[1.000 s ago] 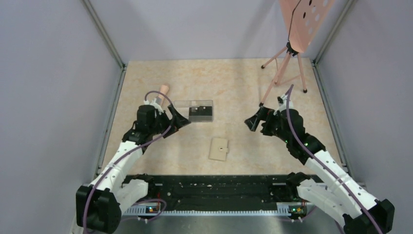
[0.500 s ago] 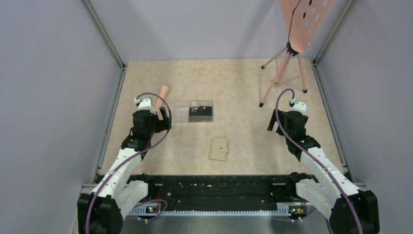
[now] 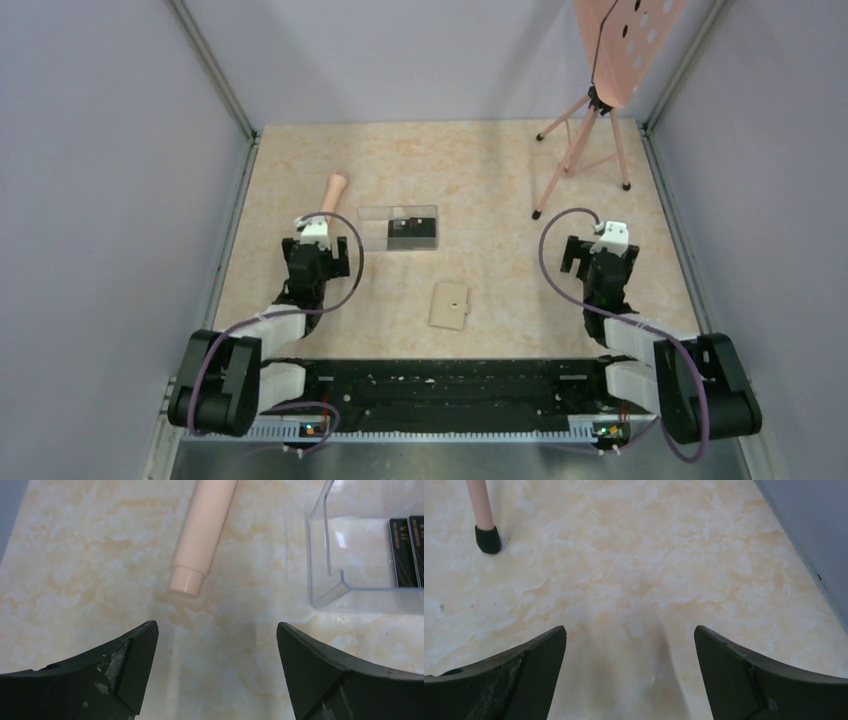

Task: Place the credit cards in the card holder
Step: Reset both arms

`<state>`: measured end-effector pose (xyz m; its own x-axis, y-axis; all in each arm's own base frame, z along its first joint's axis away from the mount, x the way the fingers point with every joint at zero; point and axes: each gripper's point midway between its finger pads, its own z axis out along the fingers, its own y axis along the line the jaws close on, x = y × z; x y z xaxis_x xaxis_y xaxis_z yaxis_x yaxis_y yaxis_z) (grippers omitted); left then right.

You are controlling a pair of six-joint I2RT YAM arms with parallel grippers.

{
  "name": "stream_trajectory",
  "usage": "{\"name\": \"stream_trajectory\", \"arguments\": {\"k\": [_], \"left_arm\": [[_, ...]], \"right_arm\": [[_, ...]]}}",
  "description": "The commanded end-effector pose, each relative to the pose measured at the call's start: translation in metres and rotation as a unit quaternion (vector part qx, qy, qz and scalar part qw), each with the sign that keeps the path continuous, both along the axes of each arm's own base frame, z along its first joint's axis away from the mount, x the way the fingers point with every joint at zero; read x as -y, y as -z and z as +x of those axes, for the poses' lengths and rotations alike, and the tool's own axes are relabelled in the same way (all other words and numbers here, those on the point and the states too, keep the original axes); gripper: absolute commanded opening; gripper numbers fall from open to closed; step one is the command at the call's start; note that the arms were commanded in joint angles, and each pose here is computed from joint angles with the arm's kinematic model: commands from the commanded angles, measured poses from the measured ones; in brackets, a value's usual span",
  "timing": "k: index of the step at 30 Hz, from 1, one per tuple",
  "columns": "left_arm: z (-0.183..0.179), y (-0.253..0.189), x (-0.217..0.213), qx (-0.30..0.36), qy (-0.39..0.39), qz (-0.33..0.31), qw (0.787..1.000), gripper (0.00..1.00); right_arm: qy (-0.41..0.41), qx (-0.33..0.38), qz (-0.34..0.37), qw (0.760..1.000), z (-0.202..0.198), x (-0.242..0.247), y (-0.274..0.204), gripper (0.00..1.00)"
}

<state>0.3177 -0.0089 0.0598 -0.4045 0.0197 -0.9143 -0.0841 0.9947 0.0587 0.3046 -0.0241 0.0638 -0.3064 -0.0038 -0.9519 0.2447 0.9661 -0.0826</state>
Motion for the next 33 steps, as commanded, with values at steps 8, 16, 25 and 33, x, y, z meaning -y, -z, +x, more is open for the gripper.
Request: {"name": "stream_trajectory", "arguments": {"k": [8,16,25,33], "left_arm": [[0.078,-0.05,0.011,0.093,0.061,0.061,0.992,0.99],[0.064,-0.046,-0.038,0.156,-0.013,-0.026,0.987,0.99],[0.07,-0.048,-0.043,0.158,-0.027,-0.026,0.987,0.99],[0.07,-0.046,-0.043,0.154,-0.027,-0.027,0.987,0.99]], "right_arm": [[-0.043,0.073,0.085,0.993,0.069,0.019,-0.041,0.96],[0.016,0.112,0.094,0.989,0.051,0.038,-0.049,0.99],[0.005,0.1,0.049,0.994,0.047,0.042,-0.05,0.99],[-0.059,0.131,0.087,0.986,0.045,0.012,-0.056,0.99]]}}
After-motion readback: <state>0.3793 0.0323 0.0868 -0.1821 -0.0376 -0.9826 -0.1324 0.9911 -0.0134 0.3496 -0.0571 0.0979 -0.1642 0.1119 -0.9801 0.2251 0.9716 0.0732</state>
